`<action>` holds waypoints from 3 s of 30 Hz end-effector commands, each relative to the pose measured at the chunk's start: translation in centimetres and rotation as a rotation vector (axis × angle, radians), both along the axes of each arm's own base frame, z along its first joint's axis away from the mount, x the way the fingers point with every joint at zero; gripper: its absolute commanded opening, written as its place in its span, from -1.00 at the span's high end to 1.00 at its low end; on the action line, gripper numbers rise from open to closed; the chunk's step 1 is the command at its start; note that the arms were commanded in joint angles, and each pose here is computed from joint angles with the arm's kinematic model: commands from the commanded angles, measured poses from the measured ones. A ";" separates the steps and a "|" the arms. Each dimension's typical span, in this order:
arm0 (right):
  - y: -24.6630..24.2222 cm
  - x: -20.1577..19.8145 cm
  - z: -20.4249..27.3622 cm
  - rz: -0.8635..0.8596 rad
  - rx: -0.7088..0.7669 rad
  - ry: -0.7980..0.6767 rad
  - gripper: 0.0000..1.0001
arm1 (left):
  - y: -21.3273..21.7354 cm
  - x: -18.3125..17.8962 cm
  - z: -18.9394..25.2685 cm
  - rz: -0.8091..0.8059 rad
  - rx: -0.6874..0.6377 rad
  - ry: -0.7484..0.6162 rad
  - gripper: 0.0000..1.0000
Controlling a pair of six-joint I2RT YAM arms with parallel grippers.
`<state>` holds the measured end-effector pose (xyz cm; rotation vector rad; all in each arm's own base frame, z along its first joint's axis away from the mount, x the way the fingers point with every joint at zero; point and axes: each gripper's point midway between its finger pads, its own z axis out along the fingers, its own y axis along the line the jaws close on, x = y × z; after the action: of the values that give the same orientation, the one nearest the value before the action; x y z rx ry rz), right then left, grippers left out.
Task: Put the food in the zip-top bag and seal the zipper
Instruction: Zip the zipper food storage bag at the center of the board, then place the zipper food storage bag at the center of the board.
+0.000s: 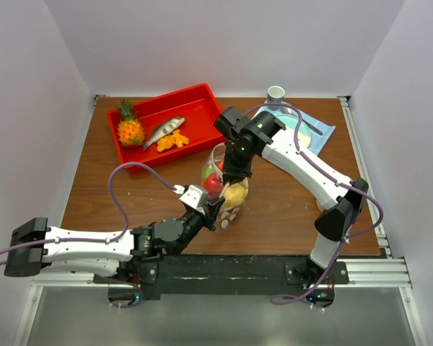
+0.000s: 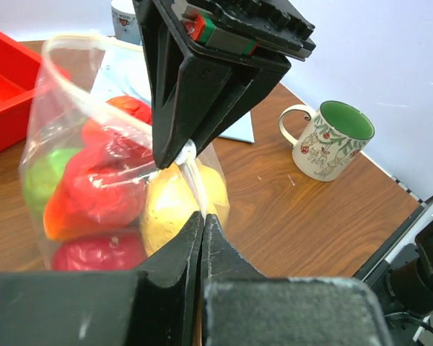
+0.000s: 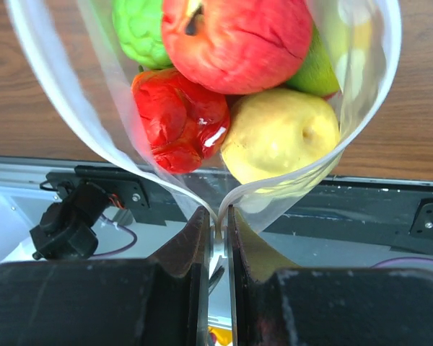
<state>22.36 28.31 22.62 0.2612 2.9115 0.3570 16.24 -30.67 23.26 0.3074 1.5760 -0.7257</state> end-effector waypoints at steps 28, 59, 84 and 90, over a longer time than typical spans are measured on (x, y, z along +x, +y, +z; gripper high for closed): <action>-8.3 11.8 4.1 -0.247 -0.089 -0.420 1.00 | 4.3 -1.2 0.6 0.041 -0.218 0.154 1.00; -16.6 15.5 4.4 -0.417 -0.162 -0.465 1.00 | 7.0 -0.3 -1.2 0.191 -0.216 0.251 1.00; -20.9 15.2 5.2 -0.499 -0.235 -0.484 1.00 | 7.2 -0.4 -0.2 0.188 -0.208 0.266 1.00; -17.4 16.5 3.0 -0.429 -0.094 -0.461 1.00 | 6.1 -0.2 0.5 0.201 -0.191 0.281 0.99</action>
<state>37.62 8.37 25.46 0.7395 2.3639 0.0390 15.71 -23.96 21.11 -0.0330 1.7811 -0.7500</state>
